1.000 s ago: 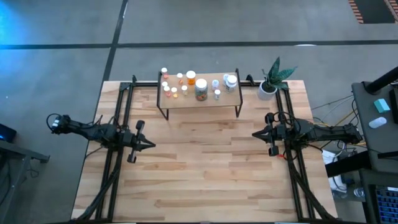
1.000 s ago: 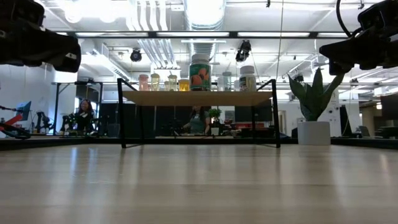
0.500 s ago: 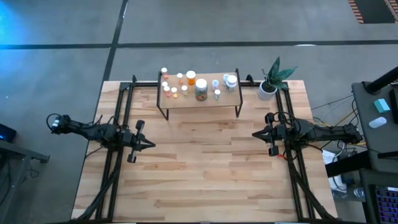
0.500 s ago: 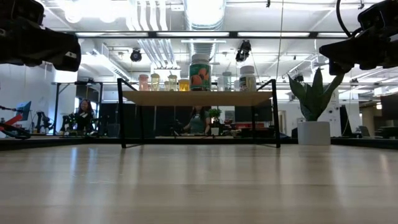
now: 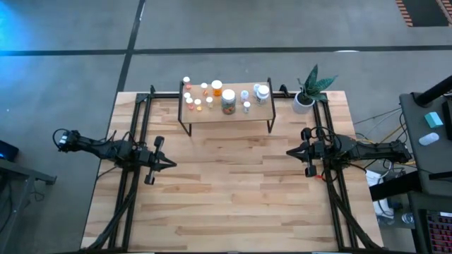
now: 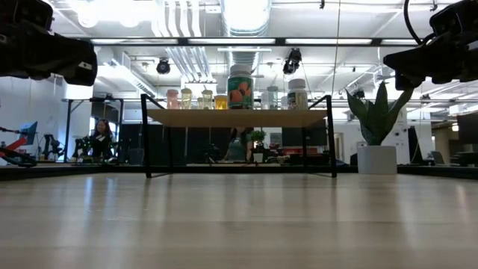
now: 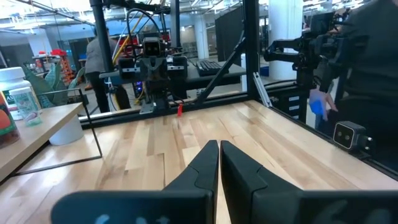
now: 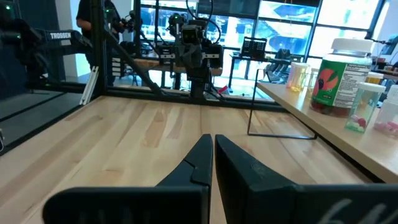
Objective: Pick and place medicine bottles onto shelf by color
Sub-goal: Return to Home Position
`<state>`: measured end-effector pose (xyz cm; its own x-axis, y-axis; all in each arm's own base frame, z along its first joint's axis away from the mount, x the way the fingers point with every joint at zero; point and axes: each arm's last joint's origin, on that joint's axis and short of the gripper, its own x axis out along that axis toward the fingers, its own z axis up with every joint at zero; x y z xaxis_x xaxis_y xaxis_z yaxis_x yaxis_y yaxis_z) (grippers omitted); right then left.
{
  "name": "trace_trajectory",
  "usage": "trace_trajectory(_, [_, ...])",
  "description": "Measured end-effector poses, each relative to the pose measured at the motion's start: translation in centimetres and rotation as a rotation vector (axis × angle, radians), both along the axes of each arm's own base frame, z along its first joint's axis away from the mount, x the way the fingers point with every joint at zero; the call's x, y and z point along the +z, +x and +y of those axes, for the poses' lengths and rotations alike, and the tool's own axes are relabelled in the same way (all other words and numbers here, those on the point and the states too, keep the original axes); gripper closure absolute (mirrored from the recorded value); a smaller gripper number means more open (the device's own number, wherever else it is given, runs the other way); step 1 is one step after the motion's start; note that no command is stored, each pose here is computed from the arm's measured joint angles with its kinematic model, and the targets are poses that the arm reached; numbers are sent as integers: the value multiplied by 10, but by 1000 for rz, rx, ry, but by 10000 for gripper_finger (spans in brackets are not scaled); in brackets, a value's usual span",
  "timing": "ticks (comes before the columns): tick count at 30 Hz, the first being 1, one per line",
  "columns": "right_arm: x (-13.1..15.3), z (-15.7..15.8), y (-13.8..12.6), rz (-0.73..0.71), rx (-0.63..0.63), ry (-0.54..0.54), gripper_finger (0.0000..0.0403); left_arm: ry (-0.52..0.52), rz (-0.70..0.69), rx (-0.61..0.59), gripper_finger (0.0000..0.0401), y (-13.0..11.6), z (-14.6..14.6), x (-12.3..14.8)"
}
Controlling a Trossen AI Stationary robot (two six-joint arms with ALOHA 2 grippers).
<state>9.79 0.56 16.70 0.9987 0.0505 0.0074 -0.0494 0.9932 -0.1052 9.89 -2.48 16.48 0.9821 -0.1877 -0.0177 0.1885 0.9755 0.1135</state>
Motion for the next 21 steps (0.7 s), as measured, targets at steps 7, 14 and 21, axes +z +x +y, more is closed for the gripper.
trace_trajectory(7, [0,0,0,0,0,0,394,0,0,0,401,0,0,0])
trace_trajectory(14, [0,0,0,0,0,0,394,0,0,0,401,0,0,0])
trace_trajectory(21, [0,0,0,0,0,0,394,0,0,-1,401,0,0,0])
